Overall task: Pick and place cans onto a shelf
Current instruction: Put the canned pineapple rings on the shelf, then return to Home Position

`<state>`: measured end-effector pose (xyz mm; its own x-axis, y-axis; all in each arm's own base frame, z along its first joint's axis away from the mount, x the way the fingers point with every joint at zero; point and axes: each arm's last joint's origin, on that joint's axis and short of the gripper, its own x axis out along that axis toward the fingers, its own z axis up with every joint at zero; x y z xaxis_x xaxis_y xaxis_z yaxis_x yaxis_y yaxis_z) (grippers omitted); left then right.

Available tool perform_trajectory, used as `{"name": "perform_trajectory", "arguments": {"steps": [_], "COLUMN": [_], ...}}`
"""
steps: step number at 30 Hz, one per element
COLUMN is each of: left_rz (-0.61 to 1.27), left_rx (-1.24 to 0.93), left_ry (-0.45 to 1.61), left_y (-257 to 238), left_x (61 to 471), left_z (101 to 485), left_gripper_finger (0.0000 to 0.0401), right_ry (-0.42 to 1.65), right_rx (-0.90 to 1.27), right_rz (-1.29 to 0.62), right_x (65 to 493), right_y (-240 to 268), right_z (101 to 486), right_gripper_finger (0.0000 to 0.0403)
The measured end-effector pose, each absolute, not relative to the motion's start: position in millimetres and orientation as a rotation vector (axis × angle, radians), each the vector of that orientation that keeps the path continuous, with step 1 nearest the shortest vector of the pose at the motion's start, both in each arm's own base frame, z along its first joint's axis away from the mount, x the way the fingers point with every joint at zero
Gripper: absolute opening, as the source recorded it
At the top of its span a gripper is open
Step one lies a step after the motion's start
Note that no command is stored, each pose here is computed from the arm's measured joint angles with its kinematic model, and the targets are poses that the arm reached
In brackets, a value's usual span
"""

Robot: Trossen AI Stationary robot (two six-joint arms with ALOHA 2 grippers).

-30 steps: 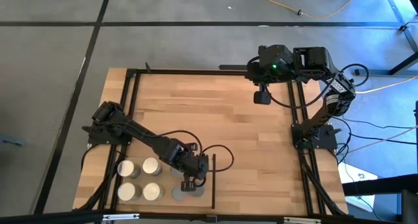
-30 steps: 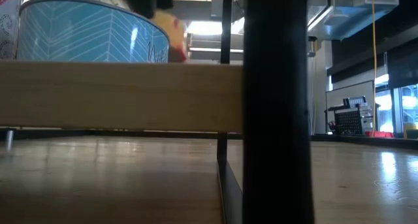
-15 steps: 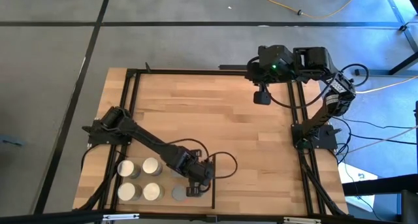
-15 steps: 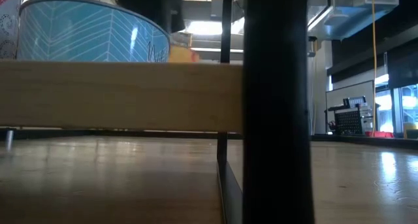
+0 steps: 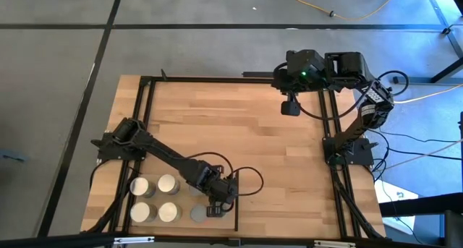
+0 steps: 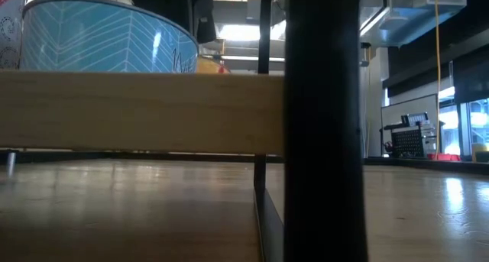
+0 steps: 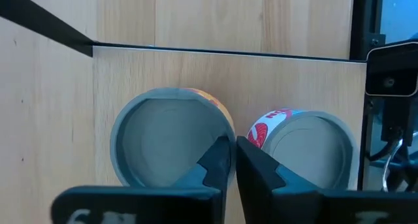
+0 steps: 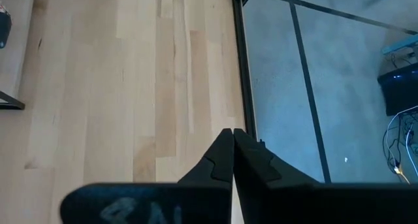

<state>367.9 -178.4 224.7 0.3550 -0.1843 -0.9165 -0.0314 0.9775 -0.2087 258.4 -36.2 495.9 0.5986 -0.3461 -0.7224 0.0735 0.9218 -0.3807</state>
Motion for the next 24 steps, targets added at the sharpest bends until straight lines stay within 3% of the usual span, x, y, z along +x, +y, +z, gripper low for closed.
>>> {"name": "perform_trajectory", "arguments": {"steps": [6,16,24], "left_rz": [-0.093,-0.067,-0.060], "left_rx": [-0.199,-0.207,-0.173], "left_ry": [1.204,1.193,1.173], "left_y": [-178.3,-177.7,-177.8], "left_x": [367.8,367.2,368.4], "left_z": [224.6,226.7,246.8], "left_gripper_finger": [0.0039,0.0041,0.0039], "right_ry": [0.901,0.880,0.829], "right_rx": [-0.329,-0.266,-0.224], "right_rz": [-0.247,-0.103,0.225], "right_x": [258.3,259.3,259.4], "right_y": [-36.2,-31.8,-22.9], "right_z": [495.9,495.1,494.7], "right_gripper_finger": [0.0009,0.0010,0.0010]}}
